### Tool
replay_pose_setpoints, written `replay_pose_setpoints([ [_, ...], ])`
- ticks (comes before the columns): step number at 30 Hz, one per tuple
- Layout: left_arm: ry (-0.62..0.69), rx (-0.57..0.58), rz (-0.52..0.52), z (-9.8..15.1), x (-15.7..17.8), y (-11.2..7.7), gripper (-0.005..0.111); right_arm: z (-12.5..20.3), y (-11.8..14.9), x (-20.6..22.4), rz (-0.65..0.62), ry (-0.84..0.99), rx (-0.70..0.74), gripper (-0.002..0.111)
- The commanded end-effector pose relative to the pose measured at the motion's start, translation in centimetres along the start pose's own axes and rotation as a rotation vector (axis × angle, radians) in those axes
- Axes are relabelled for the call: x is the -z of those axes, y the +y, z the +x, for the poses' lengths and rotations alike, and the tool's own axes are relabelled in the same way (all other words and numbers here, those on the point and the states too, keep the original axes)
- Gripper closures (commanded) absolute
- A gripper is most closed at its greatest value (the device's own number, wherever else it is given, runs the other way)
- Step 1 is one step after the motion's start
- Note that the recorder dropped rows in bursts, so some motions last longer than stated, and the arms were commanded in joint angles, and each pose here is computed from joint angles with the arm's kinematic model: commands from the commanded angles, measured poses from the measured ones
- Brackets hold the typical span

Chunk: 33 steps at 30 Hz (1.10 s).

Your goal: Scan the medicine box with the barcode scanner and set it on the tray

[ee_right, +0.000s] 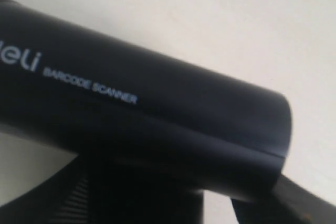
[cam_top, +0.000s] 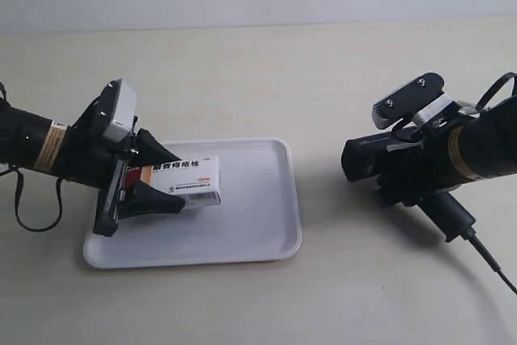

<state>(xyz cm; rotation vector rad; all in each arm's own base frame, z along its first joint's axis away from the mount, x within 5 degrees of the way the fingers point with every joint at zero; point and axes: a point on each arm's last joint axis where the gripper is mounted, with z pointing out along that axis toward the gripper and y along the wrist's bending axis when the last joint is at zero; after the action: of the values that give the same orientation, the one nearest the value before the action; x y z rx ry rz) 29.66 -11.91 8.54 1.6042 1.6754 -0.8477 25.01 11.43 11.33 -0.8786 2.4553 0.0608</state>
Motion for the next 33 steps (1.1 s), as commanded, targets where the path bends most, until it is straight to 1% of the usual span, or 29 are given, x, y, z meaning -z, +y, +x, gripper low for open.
replay_pose_setpoints([
  [1, 0.129, 0.051, -0.047, 0.5, -1.6, 0.1, 0.107, -0.2, 0.2, -0.8, -0.032, 0.010, -0.034, 0.108],
  [3, 0.111, 0.077, -0.063, 0.0, -2.1, 0.1, 0.107, -0.1, 0.3, -1.0, -0.037, 0.015, -0.044, 0.108],
  [5, 0.083, 0.129, -0.102, -0.4, -2.3, 0.3, 0.107, -0.1, 0.2, -1.0, -0.028, 0.018, -0.098, 0.108],
  [6, 0.080, 0.141, -0.113, -0.6, -2.5, 0.3, 0.107, -0.1, 0.1, -1.0, -0.011, 0.021, -0.133, 0.106],
  [8, 0.106, 0.146, -0.124, -0.6, -2.8, 0.3, 0.106, 0.0, -0.2, -1.0, 0.016, 0.024, -0.175, 0.096],
  [10, 0.140, 0.139, -0.137, -0.4, -2.9, 0.3, 0.099, 0.0, -0.3, -1.0, 0.035, 0.027, -0.174, 0.084],
  [11, 0.149, 0.134, -0.136, -0.3, -3.0, 0.3, 0.091, 0.0, -0.3, -1.0, 0.031, 0.026, -0.174, 0.075],
  [13, 0.155, 0.140, -0.140, -0.3, -3.0, 0.3, 0.071, 0.0, -0.1, -1.0, 0.007, 0.023, -0.175, 0.059],
  [15, 0.151, 0.152, -0.138, -0.4, -3.0, 0.3, 0.046, -0.1, 0.3, -1.0, -0.036, 0.018, -0.175, 0.042],
  [16, 0.159, 0.160, -0.127, -0.3, -3.0, 0.1, 0.024, -0.2, 0.7, -1.0, -0.084, 0.012, -0.174, 0.029],
  [17, 0.167, 0.144, -0.116, -0.3, -3.0, 0.1, 0.011, -0.3, 0.9, -0.9, -0.109, 0.007, -0.170, 0.024],
  [18, 0.171, 0.127, -0.104, -0.5, -2.8, -0.1, 0.002, -0.4, 1.0, -0.8, -0.114, 0.002, -0.167, 0.018],
  [19, 0.165, 0.132, -0.108, -0.8, -2.6, 0.0, 0.002, -0.5, 0.9, -0.7, -0.106, -0.003, -0.165, 0.017],
  [21, 0.131, 0.137, -0.142, -2.7, -1.5, 0.1, 0.002, -1.2, 0.7, 0.6, -0.093, -0.054, -0.159, 0.017],
  [22, 0.108, 0.112, -0.174, -4.3, -0.3, 0.1, 0.002, -2.2, 0.4, 2.5, -0.077, -0.129, -0.144, 0.017],
  [23, 0.096, 0.099, -0.195, -5.4, 0.4, 0.1, 0.002, -2.8, 0.2, 3.7, -0.066, -0.177, -0.140, 0.017],
  [25, 0.070, 0.101, -0.324, -9.3, 4.0, -0.4, 0.002, -4.3, -0.8, 9.4, 0.038, -0.379, -0.148, 0.017],
  [26, 0.053, 0.123, -0.367, -10.6, 5.2, -0.8, 0.003, -4.6, -1.2, 11.1, 0.073, -0.438, -0.177, 0.018],
  [27, -0.005, 0.181, -0.411, -12.4, 6.8, -1.6, 0.009, -4.7, -1.4, 14.3, 0.105, -0.547, -0.209, 0.023],
  [28, -0.047, 0.183, -0.423, -13.7, 7.9, -2.4, 0.018, -4.7, -1.4, 16.2, 0.111, -0.616, -0.224, 0.028],
  [29, -0.099, 0.197, -0.432, -15.0, 9.2, -3.8, 0.035, -4.5, -1.4, 18.6, 0.118, -0.700, -0.235, 0.043],
  [30, -0.122, 0.216, -0.434, -15.4, 9.7, -4.6, 0.052, -4.2, -1.3, 20.0, 0.120, -0.752, -0.238, 0.055],
  [31, -0.147, 0.216, -0.445, -15.9, 10.6, -6.1, 0.081, -3.4, -1.0, 21.4, 0.127, -0.802, -0.236, 0.072],
  [32, -0.154, 0.230, -0.459, -15.7, 10.9, -7.1, 0.099, -2.8, -0.9, 21.7, 0.129, -0.815, -0.236, 0.083],
  [33, -0.151, 0.274, -0.486, -14.9, 11.2, -8.4, 0.105, -2.0, -0.7, 21.9, 0.130, -0.823, -0.236, 0.095],
])
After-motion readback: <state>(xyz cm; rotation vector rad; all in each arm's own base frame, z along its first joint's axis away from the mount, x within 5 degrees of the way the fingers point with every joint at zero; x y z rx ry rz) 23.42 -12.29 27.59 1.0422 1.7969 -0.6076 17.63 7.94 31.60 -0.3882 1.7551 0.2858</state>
